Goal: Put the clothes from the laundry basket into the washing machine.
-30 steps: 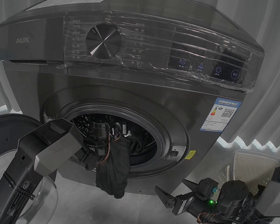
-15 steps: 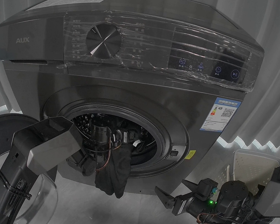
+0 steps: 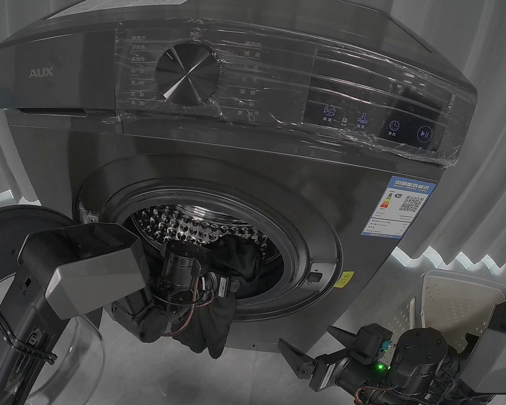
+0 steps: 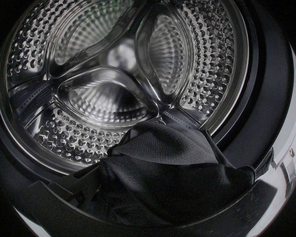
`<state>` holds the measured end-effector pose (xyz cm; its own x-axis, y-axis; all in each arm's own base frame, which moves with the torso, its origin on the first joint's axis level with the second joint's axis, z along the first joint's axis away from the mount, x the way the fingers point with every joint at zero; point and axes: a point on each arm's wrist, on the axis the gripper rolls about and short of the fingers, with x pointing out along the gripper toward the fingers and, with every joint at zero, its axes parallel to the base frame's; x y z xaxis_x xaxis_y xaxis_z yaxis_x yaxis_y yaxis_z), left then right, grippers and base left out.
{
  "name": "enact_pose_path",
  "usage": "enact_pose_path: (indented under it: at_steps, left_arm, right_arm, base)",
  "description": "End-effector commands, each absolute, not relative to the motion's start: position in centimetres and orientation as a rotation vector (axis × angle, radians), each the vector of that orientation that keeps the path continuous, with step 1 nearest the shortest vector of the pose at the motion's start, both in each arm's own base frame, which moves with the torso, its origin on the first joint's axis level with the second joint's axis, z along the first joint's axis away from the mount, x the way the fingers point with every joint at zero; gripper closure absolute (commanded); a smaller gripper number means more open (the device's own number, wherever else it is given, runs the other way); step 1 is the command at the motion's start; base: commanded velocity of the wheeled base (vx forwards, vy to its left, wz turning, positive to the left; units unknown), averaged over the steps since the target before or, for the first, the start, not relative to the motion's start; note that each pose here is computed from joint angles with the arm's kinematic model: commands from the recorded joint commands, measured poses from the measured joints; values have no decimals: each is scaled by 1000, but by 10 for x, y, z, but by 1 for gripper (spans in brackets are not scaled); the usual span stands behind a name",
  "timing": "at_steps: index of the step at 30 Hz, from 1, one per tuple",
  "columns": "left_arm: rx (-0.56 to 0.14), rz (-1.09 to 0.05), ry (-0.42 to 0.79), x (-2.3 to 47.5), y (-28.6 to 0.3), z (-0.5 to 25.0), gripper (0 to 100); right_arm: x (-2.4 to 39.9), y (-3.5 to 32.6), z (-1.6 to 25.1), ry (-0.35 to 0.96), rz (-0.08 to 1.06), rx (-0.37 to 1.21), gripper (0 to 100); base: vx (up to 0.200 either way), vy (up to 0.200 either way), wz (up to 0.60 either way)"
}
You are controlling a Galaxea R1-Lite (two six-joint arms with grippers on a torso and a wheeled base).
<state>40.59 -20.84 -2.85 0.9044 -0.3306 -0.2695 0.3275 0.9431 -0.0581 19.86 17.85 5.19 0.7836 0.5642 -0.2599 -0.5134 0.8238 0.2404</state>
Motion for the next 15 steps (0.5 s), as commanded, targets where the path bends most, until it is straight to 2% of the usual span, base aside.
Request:
enact_pose_path:
  at_steps: [1,10,12,15]
  left_arm:
    - [-4,-331,305,408,-206,-45,100]
    - [-6,-335,300,409,-207,-46,100]
    - [-20,-336,283,411,-210,-43,100]
    - [-53,-318,186,428,-213,-21,100]
  right_arm:
    - [199,179,52,327,586,162,0]
    - [199,179,51,331,585,160,0]
    - [199,179,51,331,586,159,0]
    - [198,180,51,330,591,159,0]
  base:
    - [0,0,0]
    - [0,0,0]
    - [0,0,0]
    - [0,0,0]
